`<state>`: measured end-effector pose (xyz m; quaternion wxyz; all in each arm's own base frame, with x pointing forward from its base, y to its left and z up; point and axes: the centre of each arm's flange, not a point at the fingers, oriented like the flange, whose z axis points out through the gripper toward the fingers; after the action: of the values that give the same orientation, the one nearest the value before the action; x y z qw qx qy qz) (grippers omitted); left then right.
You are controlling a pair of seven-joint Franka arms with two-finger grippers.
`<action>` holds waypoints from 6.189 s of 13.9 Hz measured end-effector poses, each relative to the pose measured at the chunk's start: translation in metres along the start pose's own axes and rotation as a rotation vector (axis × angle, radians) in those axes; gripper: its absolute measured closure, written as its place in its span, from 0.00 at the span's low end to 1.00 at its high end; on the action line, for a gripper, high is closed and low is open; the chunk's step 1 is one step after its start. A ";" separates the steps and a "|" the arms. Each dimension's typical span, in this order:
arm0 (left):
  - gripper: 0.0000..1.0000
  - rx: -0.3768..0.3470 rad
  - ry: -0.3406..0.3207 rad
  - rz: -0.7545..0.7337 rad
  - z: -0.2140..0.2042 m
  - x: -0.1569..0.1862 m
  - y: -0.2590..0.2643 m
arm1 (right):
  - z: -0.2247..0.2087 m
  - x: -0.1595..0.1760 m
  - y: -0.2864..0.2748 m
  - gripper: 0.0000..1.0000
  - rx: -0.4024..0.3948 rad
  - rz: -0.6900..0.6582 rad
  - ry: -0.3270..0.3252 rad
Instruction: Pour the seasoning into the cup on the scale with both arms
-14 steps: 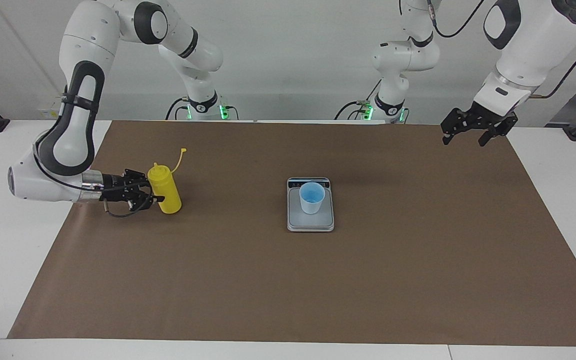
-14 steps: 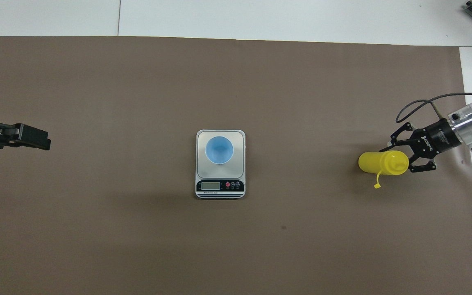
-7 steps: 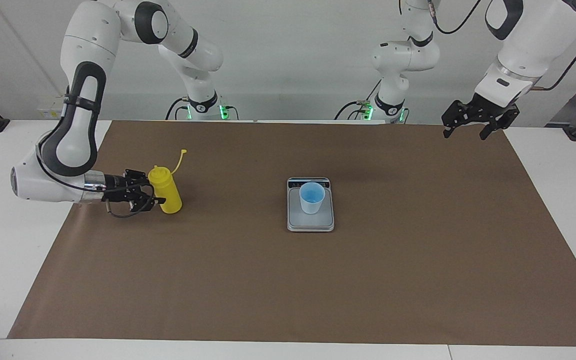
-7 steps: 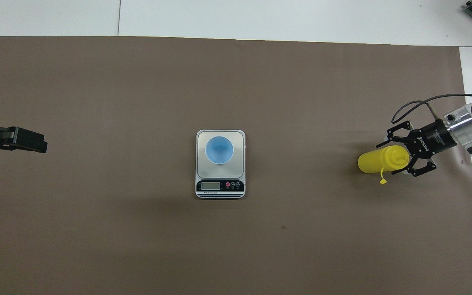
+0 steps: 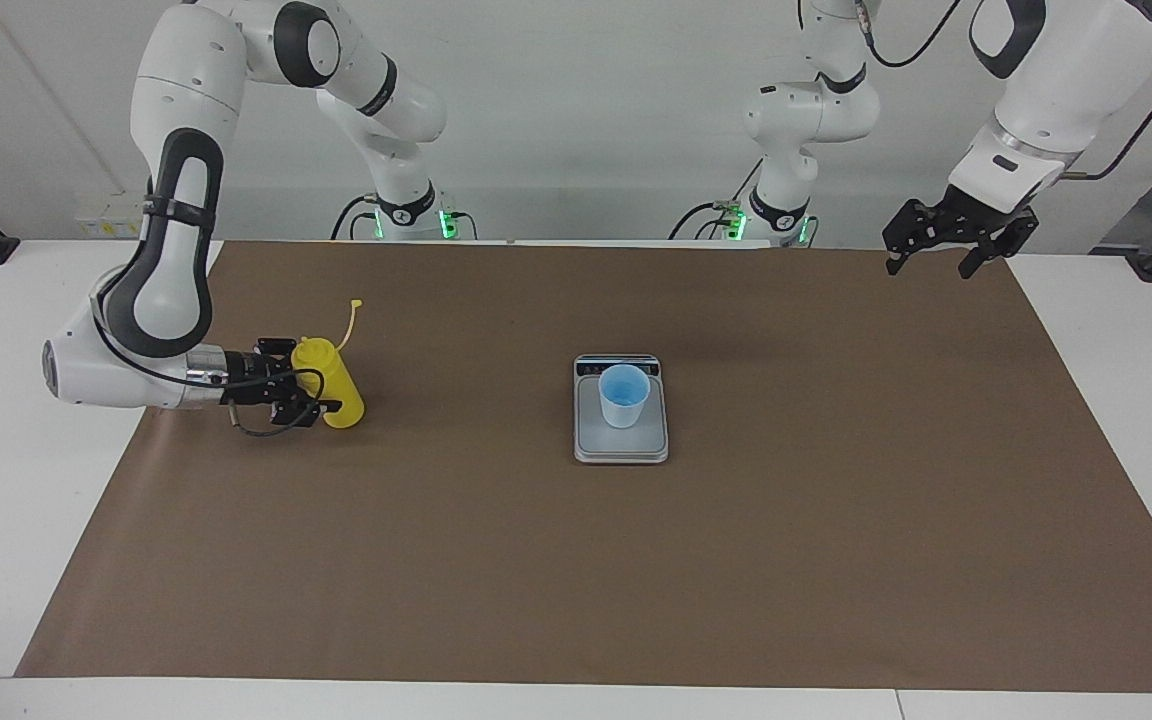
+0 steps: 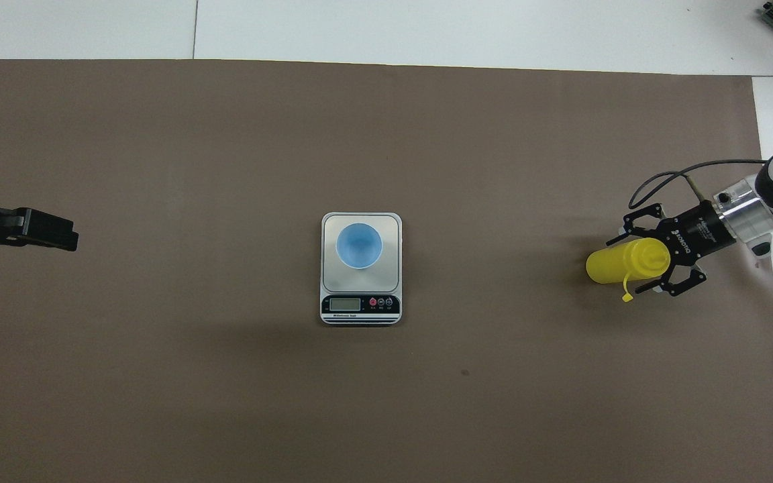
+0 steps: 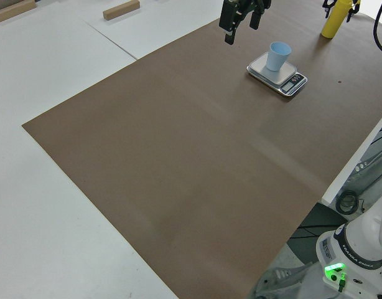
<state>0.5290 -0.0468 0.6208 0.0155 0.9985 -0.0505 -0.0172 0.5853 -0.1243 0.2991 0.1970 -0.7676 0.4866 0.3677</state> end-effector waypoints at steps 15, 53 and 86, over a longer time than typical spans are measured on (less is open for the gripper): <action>0.00 0.000 0.000 0.002 0.000 0.000 0.001 | -0.082 -0.148 -0.020 0.48 0.197 0.094 0.235; 0.00 0.000 0.000 0.002 0.000 0.000 0.001 | 0.207 -0.352 -0.216 0.48 1.068 -0.599 0.859; 0.00 0.000 0.000 0.002 0.000 0.000 0.001 | 0.274 -0.320 -0.220 0.48 0.782 -1.005 1.130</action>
<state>0.5286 -0.0479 0.6208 0.0154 0.9984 -0.0515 -0.0174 0.5976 0.3479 0.3501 0.3153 -0.8374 0.2053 -0.3964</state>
